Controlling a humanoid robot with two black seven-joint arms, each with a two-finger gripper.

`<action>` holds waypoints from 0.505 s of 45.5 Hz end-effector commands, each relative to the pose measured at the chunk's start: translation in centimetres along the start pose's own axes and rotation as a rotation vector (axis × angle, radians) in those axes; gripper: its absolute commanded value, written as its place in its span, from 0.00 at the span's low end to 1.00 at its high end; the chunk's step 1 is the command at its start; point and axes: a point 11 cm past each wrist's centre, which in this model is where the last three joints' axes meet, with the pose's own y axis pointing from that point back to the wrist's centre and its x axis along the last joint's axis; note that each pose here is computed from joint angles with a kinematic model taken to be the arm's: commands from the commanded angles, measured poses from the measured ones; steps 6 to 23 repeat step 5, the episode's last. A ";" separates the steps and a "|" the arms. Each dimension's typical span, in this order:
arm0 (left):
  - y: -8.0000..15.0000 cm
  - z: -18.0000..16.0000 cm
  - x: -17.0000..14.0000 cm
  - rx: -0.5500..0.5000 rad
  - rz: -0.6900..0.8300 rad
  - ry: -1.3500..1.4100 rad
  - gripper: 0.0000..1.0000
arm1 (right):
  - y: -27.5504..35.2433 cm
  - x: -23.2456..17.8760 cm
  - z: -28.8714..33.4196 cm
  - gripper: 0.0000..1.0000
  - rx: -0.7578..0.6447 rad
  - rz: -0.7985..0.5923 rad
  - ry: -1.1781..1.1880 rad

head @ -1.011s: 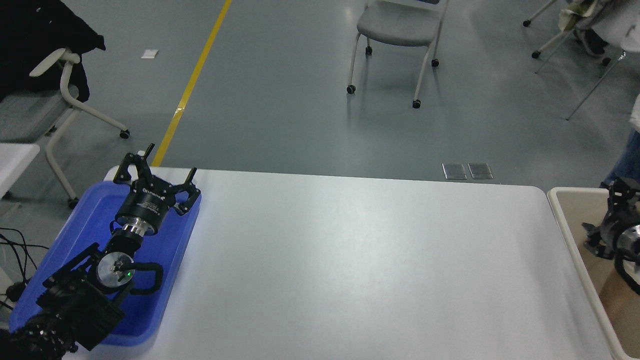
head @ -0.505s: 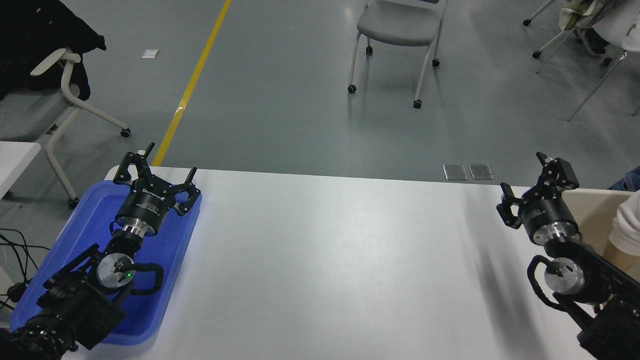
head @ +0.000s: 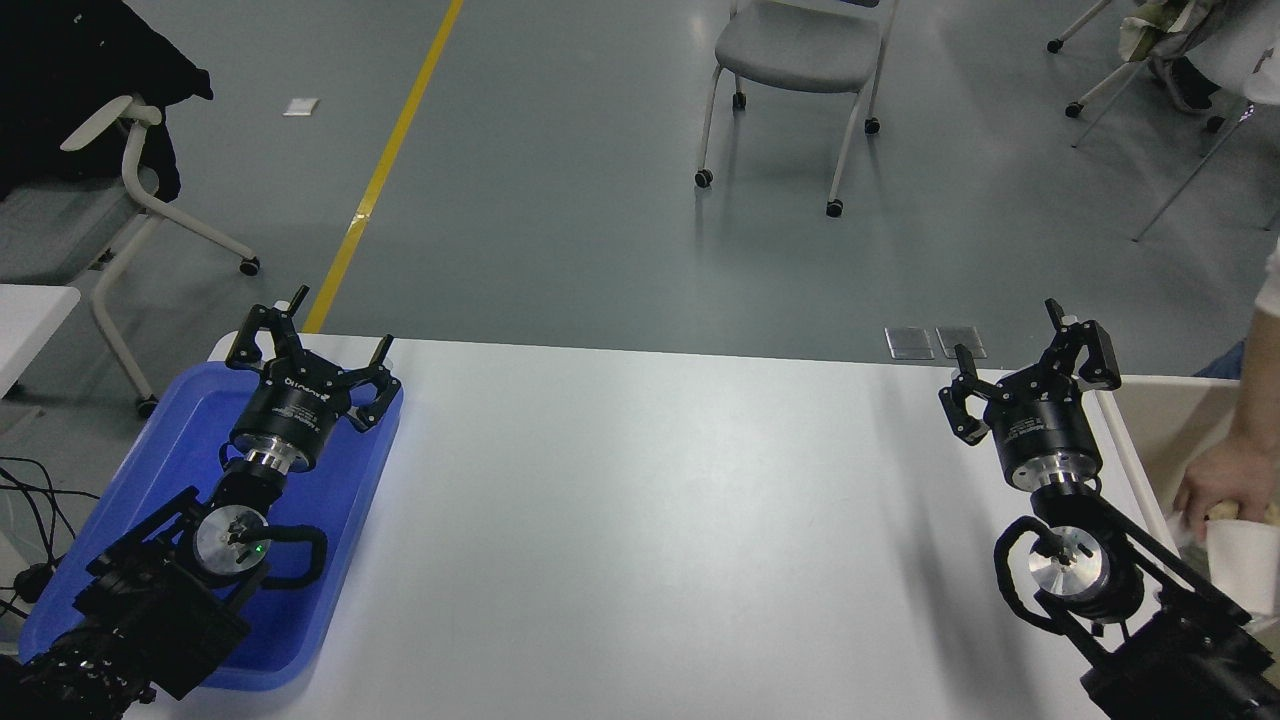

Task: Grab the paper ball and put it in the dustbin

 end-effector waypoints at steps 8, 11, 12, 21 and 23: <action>0.0 0.0 0.0 0.000 -0.001 0.000 1.00 | 1.2 1.0 0.6 1.00 -0.015 0.013 -0.003; 0.0 0.0 0.0 0.000 -0.001 0.000 1.00 | 1.2 1.0 0.6 1.00 -0.015 0.013 -0.003; 0.0 0.0 0.0 0.000 -0.001 0.000 1.00 | 1.2 1.0 0.6 1.00 -0.015 0.013 -0.003; 0.0 0.0 0.0 0.000 -0.001 0.000 1.00 | 1.2 1.0 0.6 1.00 -0.015 0.013 -0.003; 0.0 0.0 0.0 0.000 -0.001 0.000 1.00 | 1.2 1.0 0.6 1.00 -0.015 0.013 -0.003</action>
